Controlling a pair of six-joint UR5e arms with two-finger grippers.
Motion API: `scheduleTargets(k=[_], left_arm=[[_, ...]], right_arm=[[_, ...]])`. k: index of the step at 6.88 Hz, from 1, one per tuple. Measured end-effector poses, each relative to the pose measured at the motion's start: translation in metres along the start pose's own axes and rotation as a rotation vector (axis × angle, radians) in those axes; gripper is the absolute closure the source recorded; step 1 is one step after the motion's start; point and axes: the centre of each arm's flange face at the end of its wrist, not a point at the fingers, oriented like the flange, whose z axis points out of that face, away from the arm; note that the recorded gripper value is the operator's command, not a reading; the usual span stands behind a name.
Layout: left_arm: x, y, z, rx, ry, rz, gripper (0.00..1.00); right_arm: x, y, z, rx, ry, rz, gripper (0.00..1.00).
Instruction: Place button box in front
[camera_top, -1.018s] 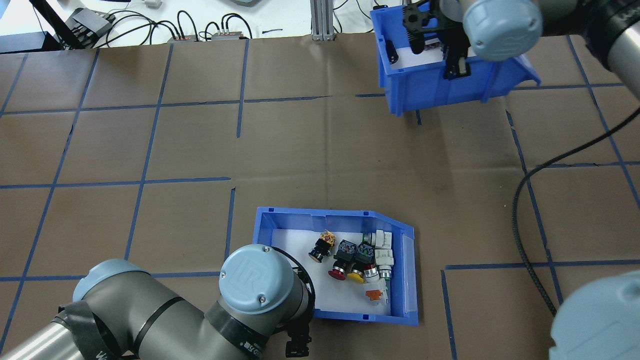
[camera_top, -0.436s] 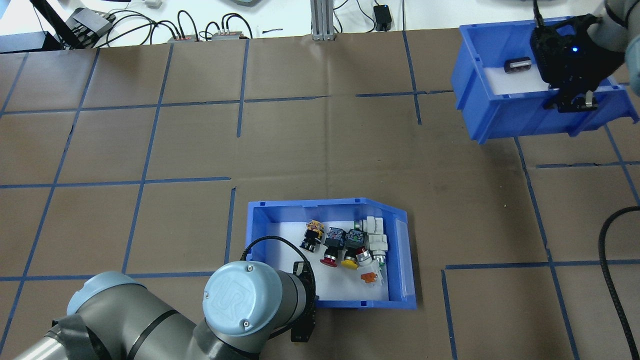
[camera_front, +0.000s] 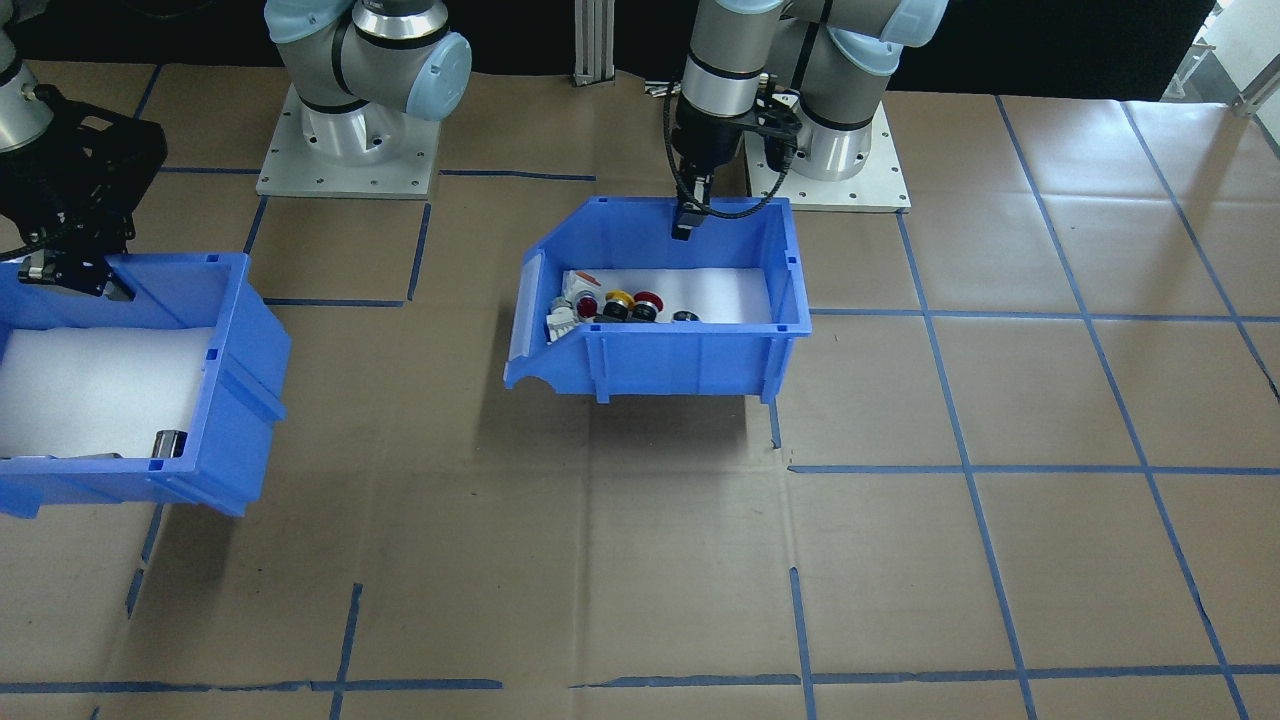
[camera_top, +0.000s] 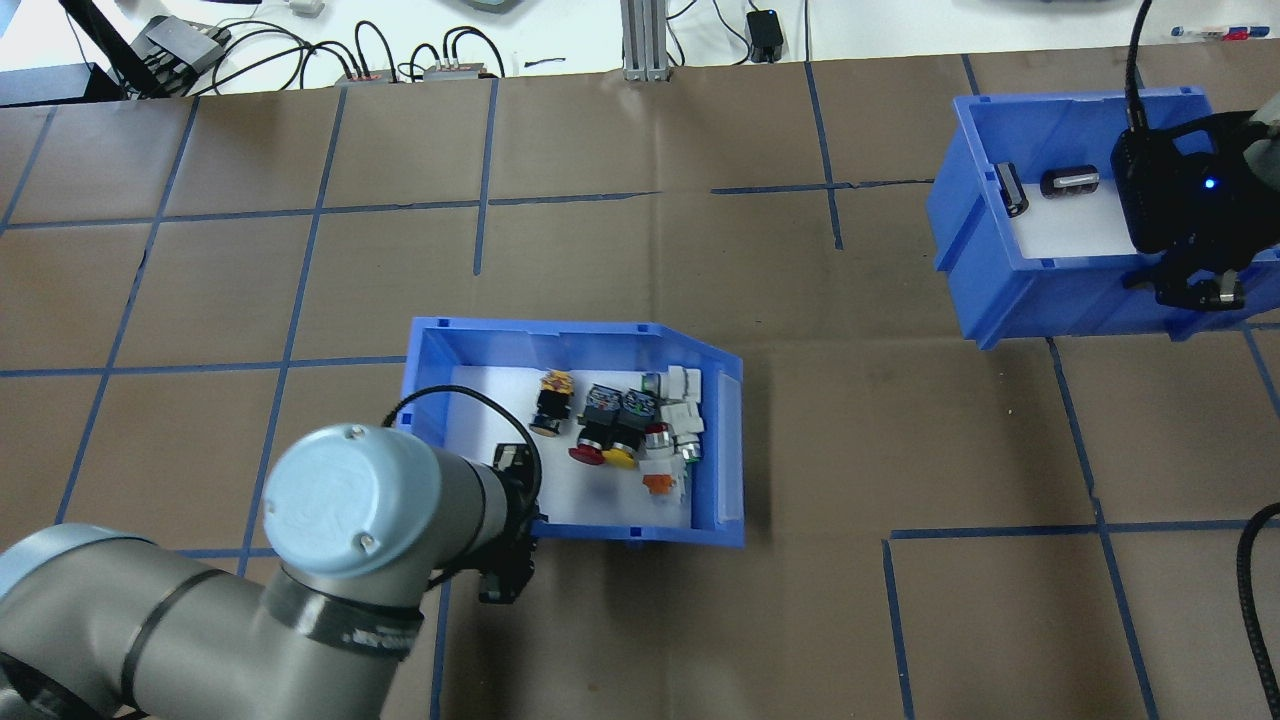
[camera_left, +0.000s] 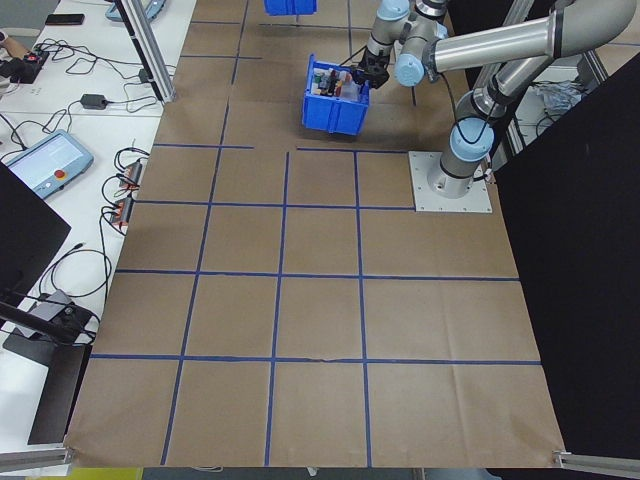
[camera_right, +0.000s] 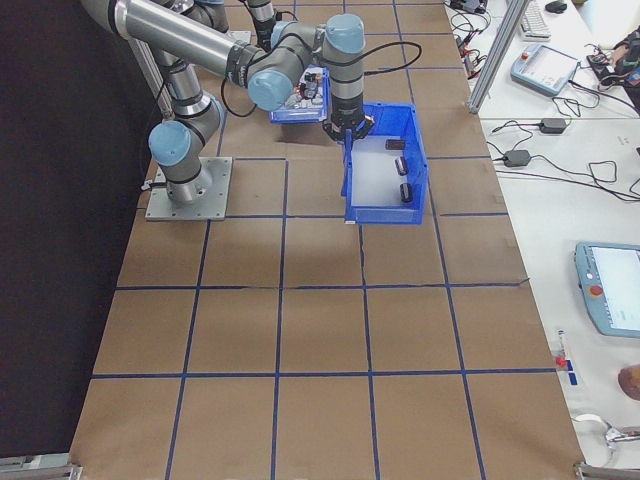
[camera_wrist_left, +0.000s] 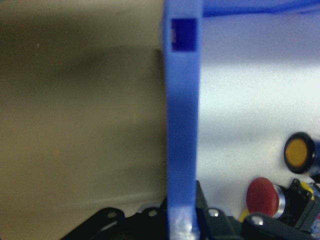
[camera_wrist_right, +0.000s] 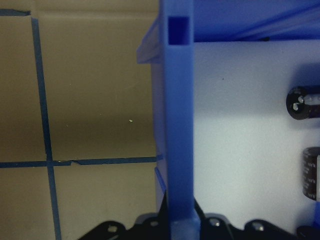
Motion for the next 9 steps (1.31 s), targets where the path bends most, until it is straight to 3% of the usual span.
scheduleTargets(k=[3, 5, 7, 9], left_arm=[[0.085, -0.078, -0.030, -0.008, -0.021, 0.008, 1.00], [0.181, -0.095, -0.033, -0.035, -0.026, -0.001, 1.00], [0.271, -0.070, -0.004, -0.060, -0.035, -0.012, 1.00], [0.336, -0.006, 0.030, -0.071, -0.033, -0.042, 1.00]], right_arm=[[-0.006, 0.001, 0.001, -0.001, -0.001, -0.060, 0.99], [-0.007, 0.001, 0.002, 0.000, -0.001, -0.076, 0.98], [-0.008, 0.001, 0.004, 0.001, -0.010, -0.076, 0.98], [-0.011, 0.000, 0.007, 0.003, -0.024, -0.073, 0.97]])
